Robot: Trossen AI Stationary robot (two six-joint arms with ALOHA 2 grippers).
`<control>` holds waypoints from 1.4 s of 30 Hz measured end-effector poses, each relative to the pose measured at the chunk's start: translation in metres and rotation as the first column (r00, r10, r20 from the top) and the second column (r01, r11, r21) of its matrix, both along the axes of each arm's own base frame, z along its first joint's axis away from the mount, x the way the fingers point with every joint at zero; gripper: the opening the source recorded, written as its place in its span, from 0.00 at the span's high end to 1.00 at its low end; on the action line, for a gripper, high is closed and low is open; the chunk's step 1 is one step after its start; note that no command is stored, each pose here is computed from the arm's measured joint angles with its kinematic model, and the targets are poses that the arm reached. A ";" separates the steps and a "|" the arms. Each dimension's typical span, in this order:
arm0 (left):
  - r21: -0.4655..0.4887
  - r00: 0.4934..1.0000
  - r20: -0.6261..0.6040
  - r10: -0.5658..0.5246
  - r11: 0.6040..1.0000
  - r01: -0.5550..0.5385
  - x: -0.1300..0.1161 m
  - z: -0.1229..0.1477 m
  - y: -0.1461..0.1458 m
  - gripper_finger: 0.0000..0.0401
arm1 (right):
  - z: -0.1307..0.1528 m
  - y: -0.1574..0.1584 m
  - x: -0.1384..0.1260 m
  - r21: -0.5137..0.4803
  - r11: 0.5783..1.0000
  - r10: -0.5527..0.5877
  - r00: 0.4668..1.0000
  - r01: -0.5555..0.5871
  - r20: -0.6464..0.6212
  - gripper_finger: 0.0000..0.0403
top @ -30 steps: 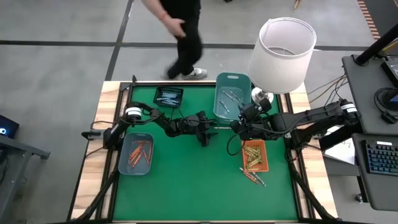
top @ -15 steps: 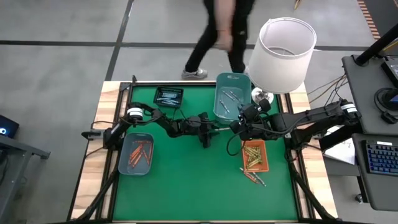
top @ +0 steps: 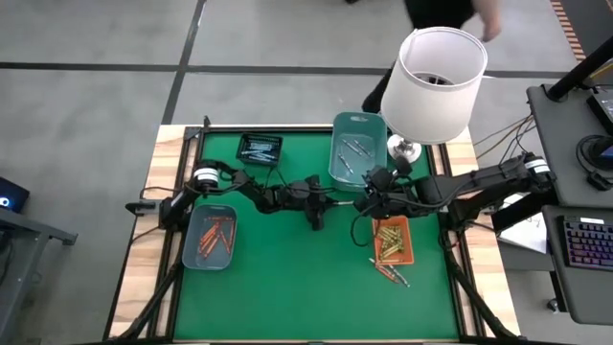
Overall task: Sort crayons
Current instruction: Put the white crayon into the green bin
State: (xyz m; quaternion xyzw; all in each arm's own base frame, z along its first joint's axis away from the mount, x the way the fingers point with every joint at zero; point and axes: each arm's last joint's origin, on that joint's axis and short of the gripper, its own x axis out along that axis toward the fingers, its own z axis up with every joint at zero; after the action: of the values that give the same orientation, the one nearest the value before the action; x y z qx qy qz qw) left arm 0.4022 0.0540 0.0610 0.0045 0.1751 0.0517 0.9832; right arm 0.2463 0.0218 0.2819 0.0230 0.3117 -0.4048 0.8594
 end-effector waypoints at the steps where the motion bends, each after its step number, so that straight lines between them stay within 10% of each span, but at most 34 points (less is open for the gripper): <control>1: -0.003 1.000 0.002 -0.007 1.000 0.007 -0.001 0.002 -0.003 1.00 | 0.000 0.002 0.000 0.001 1.000 0.010 1.000 -0.010 -0.001 0.83; 19: 0.037 0.982 0.186 -0.018 0.999 0.011 -0.051 0.083 -0.071 1.00 | -0.009 0.044 -0.002 0.094 0.952 0.295 0.955 -0.293 -0.012 0.83; 26: 0.035 0.893 0.439 -0.099 0.995 0.094 -0.074 0.121 -0.100 1.00 | -0.007 0.055 0.009 0.052 0.886 0.458 0.886 -0.462 0.073 0.83; 34: 0.074 0.759 0.635 -0.148 0.989 0.131 -0.105 0.143 -0.120 1.00 | -0.017 0.065 0.019 -0.093 0.771 0.630 0.733 -0.630 0.255 0.83; 42: 0.150 0.680 0.702 -0.213 0.977 0.151 -0.113 0.153 -0.137 1.00 | -0.019 0.066 0.008 -0.461 0.608 0.779 0.372 -0.646 0.505 0.73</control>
State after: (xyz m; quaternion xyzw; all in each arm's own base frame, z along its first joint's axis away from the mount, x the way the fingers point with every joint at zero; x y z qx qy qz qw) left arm 0.2893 -0.0834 0.2136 0.0409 -0.2230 -0.0414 0.9731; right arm 0.2542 0.0882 0.2628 -0.0519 -0.0769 0.0181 0.9955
